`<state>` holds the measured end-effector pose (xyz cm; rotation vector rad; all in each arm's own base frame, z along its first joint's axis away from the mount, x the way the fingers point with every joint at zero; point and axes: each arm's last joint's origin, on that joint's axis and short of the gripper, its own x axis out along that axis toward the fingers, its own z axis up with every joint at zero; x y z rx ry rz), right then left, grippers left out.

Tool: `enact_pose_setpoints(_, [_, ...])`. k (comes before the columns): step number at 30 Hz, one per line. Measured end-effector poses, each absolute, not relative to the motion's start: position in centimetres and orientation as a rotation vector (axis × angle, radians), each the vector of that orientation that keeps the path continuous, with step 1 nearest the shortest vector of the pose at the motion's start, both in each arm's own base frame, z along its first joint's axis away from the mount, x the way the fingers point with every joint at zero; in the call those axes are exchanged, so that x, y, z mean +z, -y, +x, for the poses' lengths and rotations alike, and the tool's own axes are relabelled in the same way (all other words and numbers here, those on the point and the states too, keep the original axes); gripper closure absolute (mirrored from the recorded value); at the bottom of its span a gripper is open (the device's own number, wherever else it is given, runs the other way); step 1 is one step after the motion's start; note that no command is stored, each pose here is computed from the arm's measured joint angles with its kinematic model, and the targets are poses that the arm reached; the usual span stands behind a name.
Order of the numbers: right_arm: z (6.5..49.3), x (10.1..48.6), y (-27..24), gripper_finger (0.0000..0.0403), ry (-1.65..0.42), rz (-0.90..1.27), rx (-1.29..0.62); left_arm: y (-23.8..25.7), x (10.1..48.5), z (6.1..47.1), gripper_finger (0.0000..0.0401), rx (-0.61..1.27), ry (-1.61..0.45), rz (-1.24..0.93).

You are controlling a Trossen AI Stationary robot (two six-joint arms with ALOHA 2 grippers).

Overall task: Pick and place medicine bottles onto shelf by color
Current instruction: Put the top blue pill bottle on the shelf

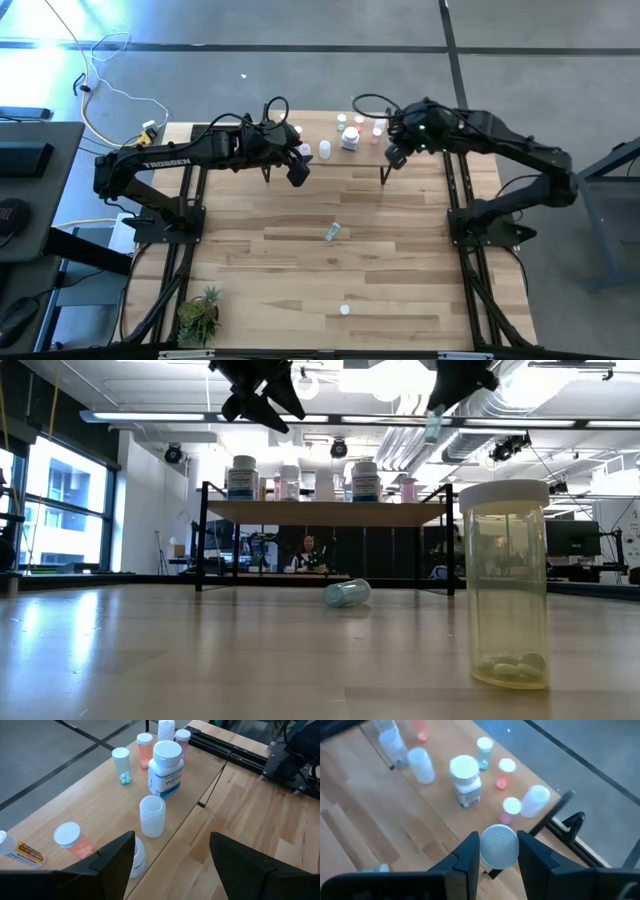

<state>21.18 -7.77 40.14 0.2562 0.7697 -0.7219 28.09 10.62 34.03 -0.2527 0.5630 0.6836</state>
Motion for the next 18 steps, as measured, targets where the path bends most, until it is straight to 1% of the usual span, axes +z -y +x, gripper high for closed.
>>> enact_pose_setpoints(9, [24.5, 37.6, 8.4, 0.0309, -0.903, 0.256, -0.583, -10.6, 34.0, 28.1, 0.0153, 0.685, -0.562, -0.255])
enact_pose_setpoints(18, [26.9, 35.1, 9.2, 0.0308, -1.005, 0.262, -0.563, -10.6, 34.0, 28.1, 0.0153, 0.684, -0.561, -0.257])
